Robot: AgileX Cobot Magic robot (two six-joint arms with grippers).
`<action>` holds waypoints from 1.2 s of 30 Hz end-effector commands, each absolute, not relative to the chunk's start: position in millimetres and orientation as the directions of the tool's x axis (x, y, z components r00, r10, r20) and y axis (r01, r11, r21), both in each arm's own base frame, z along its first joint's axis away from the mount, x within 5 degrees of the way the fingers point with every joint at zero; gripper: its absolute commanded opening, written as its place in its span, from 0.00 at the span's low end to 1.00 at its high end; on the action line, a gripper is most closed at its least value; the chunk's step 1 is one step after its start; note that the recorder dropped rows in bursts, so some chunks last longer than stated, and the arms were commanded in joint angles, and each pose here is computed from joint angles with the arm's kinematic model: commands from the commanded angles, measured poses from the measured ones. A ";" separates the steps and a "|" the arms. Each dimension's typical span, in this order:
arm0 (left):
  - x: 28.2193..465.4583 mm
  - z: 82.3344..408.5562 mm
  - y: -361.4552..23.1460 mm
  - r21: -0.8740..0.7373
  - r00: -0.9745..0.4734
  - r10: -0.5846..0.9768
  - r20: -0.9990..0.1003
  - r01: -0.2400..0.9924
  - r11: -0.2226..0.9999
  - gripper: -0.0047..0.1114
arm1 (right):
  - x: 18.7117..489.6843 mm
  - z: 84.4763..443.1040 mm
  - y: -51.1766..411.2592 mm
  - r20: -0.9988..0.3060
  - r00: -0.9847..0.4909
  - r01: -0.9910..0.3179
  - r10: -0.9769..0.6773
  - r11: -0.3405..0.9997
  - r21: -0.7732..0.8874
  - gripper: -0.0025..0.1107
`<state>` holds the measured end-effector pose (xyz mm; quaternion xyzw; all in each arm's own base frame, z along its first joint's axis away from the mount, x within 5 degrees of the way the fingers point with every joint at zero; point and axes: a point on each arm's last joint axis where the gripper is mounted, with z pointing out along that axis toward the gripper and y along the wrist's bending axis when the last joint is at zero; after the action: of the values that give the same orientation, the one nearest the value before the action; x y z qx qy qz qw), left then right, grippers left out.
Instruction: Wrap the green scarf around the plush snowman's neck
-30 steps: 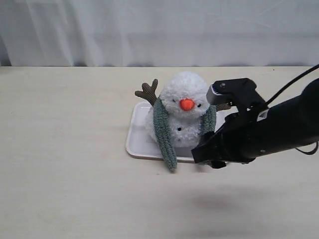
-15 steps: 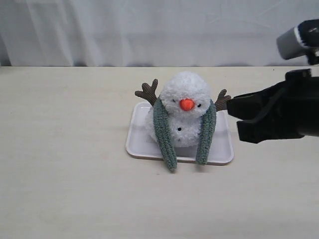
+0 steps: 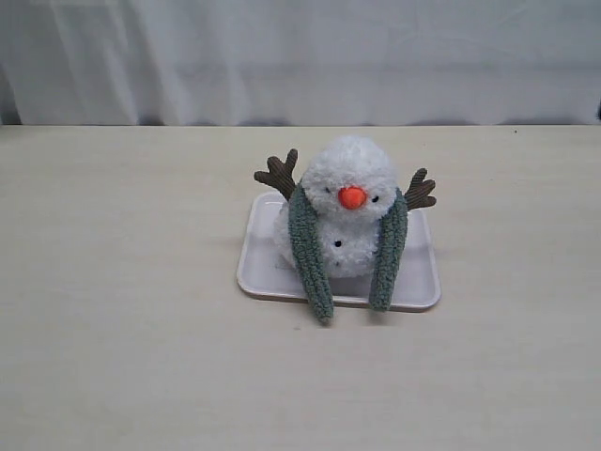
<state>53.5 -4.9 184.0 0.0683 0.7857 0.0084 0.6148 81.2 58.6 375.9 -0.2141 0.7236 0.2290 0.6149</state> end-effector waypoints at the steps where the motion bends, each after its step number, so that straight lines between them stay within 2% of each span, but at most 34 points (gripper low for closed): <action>1: 53.7 183.9 -4.7 0.091 -0.226 0.110 -0.968 0.091 0.992 0.04 | 55.9 379.4 47.5 -0.996 -0.086 -0.607 -0.021 0.794 0.035 0.06; 14: 53.7 183.9 -4.7 0.091 -0.226 0.110 -0.968 0.091 0.992 0.04 | 2.2 388.4 21.3 -0.991 0.111 -0.612 0.079 0.791 -0.006 0.06; 25: 53.8 184.1 -4.6 0.094 -0.224 0.112 -0.968 0.091 0.991 0.04 | -1.9 386.7 18.3 -0.984 0.152 -0.603 0.091 0.798 -0.019 0.06; 31: 53.8 184.1 -4.6 0.094 -0.224 0.112 -0.968 0.091 0.991 0.04 | -0.5 375.2 11.2 -0.951 0.276 -0.526 0.141 0.850 -0.027 0.06; 36: 53.8 184.1 -4.6 0.094 -0.224 0.112 -0.968 0.091 0.991 0.04 | 6.8 355.6 7.0 -0.914 0.370 -0.411 0.167 0.912 0.000 0.06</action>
<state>53.5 -4.9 184.0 0.0683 0.7857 0.0084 0.6148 4.1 10.2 363.1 -0.1419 0.5538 0.2076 0.7938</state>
